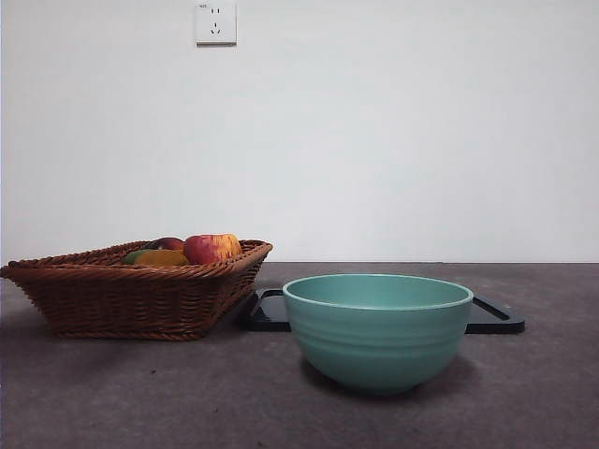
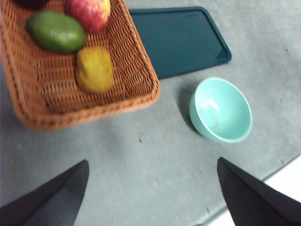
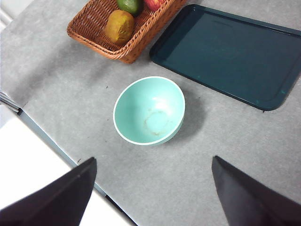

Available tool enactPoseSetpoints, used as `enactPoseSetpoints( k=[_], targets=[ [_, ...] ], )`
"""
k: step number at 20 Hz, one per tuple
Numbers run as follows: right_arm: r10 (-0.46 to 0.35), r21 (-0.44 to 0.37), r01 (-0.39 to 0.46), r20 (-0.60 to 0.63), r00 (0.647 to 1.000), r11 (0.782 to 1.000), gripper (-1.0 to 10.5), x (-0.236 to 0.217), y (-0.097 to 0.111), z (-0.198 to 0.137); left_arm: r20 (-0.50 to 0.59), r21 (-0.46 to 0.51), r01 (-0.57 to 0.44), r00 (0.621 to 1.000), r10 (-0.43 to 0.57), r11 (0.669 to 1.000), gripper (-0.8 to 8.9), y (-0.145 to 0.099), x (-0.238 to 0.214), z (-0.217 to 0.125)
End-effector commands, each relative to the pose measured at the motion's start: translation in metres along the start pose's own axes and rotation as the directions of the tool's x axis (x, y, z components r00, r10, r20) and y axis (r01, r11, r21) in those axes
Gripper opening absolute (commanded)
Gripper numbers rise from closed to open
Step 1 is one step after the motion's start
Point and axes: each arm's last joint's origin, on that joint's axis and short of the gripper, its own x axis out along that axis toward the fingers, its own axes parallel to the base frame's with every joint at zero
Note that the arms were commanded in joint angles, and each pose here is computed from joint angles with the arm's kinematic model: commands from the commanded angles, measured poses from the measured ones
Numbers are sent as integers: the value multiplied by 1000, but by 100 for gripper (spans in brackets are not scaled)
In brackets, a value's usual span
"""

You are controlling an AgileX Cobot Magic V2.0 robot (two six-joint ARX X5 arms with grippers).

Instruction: Pick up the wifruite, put it on the bowl, pick up the plate, put it on desk

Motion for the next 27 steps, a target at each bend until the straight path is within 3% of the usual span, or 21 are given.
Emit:
enactPoseSetpoints(
  k=[1,11,17,27],
  targets=[
    [3,-8,-3,18,1000,1000,392,-3,2,5,24,9,-1,1000,1,1000,437,-2,9,21],
    [3,0,-3,18,1000,1000,392,-3,2,5,-54,72,-155,986,159,985,436,5,111,66],
    [3,2,-4,18,1000,1000,392,-3,2,5,-117,104,-245,959,257,964,436,14,176,65],
    [3,2,-3,20,1000,1000,392,-3,2,5,-186,110,-285,935,302,952,436,35,237,52]
  ],
)
